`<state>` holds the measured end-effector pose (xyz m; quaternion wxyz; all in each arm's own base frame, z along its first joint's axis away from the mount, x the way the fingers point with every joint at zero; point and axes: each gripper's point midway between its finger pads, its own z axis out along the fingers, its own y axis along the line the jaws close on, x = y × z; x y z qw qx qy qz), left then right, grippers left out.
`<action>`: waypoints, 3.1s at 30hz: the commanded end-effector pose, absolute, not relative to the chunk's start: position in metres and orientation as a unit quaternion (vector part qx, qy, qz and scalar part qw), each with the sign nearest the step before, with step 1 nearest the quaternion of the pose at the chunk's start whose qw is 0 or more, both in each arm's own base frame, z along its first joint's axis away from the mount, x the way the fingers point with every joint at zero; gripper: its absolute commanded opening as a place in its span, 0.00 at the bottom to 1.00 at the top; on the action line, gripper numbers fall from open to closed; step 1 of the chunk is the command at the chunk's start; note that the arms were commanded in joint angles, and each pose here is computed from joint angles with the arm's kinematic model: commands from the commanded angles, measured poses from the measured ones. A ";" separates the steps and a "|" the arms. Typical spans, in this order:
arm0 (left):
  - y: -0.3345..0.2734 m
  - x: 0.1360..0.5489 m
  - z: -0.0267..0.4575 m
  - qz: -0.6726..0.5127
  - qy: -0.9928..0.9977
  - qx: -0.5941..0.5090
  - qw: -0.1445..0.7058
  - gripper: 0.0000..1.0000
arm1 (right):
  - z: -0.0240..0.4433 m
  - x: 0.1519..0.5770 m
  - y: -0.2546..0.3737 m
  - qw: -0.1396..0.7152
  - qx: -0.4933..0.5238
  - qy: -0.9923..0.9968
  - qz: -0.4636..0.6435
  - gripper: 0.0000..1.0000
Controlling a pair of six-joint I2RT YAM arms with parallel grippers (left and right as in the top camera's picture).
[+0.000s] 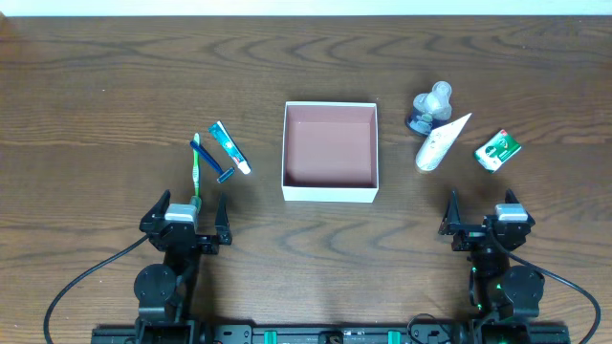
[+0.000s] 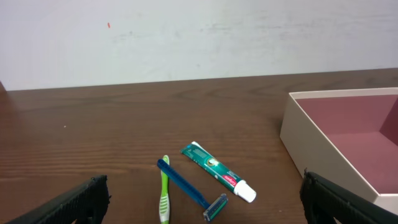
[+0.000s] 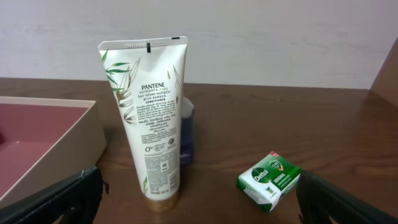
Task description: Pack container
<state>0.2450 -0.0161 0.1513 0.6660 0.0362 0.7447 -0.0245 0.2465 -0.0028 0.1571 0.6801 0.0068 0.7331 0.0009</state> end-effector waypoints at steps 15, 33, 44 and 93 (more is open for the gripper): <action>-0.016 0.244 0.134 -0.026 0.763 0.036 0.645 0.98 | 0.156 0.246 -0.002 0.679 0.001 0.734 -0.004 0.99; -0.016 0.244 0.134 -0.026 0.763 0.036 0.645 0.98 | 0.176 0.246 -0.021 0.707 0.028 0.705 -0.055 0.99; -0.016 0.244 0.134 -0.026 0.763 0.036 0.645 0.98 | 0.194 0.245 0.019 0.728 -0.054 0.683 0.028 0.99; -0.016 0.244 0.134 -0.026 0.763 0.036 0.645 0.98 | 0.200 0.395 0.024 0.230 0.223 0.937 0.137 0.68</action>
